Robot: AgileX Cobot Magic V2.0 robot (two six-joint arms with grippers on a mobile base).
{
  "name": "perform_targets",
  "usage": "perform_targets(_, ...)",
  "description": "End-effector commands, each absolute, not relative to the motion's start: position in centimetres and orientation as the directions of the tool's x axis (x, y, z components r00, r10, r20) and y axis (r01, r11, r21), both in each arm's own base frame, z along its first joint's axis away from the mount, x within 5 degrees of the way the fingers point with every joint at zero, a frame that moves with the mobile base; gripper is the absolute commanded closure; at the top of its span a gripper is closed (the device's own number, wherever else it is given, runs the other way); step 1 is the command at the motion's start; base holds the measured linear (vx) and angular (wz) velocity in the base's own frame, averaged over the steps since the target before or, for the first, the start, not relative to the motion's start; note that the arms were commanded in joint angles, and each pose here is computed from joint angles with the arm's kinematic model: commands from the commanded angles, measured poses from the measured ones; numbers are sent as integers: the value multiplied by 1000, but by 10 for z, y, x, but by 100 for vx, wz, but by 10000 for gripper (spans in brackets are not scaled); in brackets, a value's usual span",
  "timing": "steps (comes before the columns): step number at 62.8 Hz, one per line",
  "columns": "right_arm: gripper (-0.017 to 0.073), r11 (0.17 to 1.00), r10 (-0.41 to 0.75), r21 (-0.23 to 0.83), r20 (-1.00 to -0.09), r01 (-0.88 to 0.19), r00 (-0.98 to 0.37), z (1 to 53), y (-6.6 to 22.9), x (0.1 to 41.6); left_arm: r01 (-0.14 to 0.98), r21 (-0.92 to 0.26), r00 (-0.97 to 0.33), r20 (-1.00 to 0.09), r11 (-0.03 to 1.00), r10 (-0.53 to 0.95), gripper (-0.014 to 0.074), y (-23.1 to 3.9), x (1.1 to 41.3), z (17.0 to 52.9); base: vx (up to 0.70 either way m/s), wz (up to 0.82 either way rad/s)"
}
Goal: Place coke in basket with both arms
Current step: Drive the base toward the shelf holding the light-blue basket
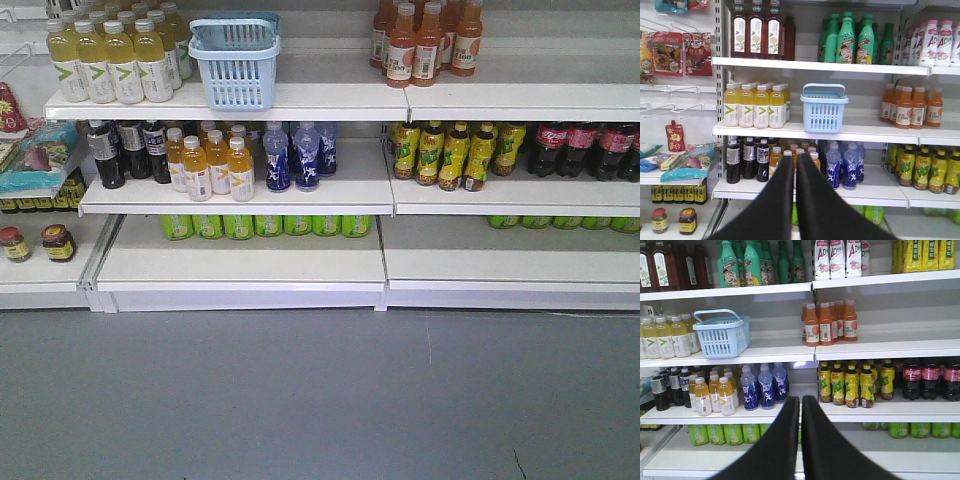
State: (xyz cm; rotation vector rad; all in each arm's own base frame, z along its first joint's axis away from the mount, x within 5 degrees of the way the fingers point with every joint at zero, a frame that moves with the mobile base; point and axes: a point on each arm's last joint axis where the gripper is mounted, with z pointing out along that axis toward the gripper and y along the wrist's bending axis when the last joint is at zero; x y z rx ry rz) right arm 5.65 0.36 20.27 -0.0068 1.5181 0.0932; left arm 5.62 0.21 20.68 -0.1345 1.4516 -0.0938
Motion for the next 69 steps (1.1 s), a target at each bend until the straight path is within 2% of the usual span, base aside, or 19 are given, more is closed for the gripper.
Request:
perform_targets(1,561,997,50,43,-991,-63,128,207,3,55,-7,-161,219,-963,987,-156,600,3,53,222,18,7)
perform_targets(69,561,997,50,43,-991,-63,128,207,3,55,-7,-161,219,-963,987,-156,600,3,53,222,21,2)
